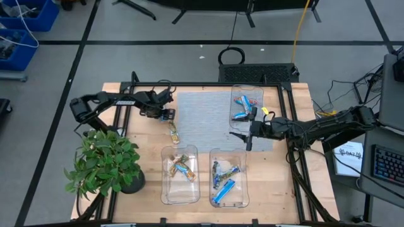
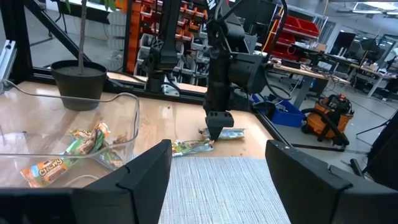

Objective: Pick and place Granola Bars by type
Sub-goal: Put the top yellow granola bar into the bottom left transparent bin

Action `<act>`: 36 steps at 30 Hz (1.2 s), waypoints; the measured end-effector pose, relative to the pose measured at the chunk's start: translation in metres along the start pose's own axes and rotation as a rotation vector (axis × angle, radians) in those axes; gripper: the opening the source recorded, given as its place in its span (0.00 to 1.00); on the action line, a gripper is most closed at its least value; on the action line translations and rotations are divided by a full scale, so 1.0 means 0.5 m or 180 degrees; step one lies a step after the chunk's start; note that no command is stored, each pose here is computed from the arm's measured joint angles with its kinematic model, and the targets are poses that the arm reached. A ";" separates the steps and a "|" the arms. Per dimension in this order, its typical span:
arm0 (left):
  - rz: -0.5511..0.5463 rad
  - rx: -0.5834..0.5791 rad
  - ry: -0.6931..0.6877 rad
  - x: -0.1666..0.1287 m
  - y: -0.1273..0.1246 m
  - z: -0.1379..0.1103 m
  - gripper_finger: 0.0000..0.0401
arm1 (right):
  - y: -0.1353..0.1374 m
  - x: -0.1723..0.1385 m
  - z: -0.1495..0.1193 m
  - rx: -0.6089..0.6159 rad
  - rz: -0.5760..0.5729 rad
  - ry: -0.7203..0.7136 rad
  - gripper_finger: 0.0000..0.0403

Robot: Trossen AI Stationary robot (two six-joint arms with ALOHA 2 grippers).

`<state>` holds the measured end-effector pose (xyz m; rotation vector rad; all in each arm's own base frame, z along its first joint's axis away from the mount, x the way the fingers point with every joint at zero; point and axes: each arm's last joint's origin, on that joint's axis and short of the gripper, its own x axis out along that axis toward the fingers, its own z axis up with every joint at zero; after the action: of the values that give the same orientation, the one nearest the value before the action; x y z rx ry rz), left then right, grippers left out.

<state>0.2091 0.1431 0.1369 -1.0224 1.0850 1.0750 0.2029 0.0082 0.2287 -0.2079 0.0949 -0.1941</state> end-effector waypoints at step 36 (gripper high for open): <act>-0.2013 0.2684 -0.2019 -0.296 -0.087 -0.170 0.00 | 0.000 0.000 0.000 0.0170 -0.0025 0.0014 0.63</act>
<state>0.2196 0.0307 0.2722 -0.2484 0.5201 0.2967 0.2029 0.0080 0.2286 -0.1547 0.0932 -0.2046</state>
